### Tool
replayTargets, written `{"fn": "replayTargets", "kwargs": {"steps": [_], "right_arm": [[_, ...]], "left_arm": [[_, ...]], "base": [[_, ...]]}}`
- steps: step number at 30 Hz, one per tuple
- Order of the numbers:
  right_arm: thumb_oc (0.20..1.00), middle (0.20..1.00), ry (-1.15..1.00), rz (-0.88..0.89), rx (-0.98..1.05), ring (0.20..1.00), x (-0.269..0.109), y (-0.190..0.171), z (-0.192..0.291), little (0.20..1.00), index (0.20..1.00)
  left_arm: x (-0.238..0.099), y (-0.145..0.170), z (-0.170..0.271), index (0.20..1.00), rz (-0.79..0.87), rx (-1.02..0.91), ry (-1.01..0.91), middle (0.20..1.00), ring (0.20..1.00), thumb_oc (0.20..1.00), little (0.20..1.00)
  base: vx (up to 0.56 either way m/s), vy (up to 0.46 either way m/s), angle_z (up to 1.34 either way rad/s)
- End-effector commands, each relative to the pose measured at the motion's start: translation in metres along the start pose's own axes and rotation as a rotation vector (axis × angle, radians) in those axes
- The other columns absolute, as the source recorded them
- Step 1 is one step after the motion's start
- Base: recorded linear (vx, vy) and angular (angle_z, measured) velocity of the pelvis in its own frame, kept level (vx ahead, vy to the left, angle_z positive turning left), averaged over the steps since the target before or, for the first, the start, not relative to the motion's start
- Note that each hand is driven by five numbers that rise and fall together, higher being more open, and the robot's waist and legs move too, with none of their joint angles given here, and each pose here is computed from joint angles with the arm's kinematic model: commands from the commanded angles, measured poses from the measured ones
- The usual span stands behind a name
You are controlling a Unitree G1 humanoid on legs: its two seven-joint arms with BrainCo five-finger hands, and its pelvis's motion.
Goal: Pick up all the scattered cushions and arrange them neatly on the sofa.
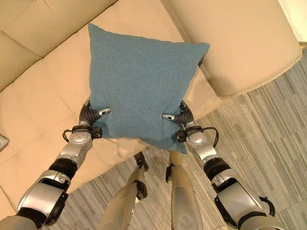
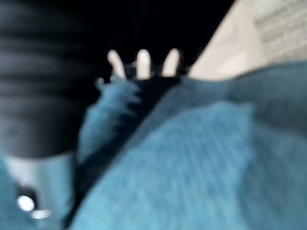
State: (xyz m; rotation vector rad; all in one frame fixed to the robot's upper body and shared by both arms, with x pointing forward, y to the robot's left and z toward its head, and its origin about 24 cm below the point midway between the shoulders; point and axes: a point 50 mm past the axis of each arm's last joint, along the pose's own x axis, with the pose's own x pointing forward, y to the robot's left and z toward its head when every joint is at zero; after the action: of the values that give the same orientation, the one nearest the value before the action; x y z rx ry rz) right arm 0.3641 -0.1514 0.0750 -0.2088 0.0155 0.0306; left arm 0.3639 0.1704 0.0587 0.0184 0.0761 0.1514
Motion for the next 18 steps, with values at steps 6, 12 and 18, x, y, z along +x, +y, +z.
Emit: {"fn": "replayTargets", "kwargs": {"steps": [6,12,18], "right_arm": [[0.200,0.200,-0.239,0.282,0.070,0.200,-0.013,0.085,0.048,0.200,0.200],[0.200,0.200,-0.184,0.265,0.041,0.200,-0.033,0.069,0.015,0.200,0.200],[0.200,0.200,-0.153,0.206,0.041,0.200,-0.051,0.043,-0.007,0.200,0.200]], "left_arm": [[-0.042,-0.066,-0.047,0.200,-0.299,-0.060,0.121,0.200,0.200,0.200,0.200],[-0.053,-0.052,-0.054,0.200,-0.270,-0.111,0.118,0.200,0.200,0.200,0.200],[-0.068,-0.037,-0.052,0.200,-0.264,-0.184,0.074,0.200,0.200,0.200,0.200]], "base": [[0.00,-0.089,0.03],[0.05,-0.086,0.15],[0.05,-0.047,0.19]]}}
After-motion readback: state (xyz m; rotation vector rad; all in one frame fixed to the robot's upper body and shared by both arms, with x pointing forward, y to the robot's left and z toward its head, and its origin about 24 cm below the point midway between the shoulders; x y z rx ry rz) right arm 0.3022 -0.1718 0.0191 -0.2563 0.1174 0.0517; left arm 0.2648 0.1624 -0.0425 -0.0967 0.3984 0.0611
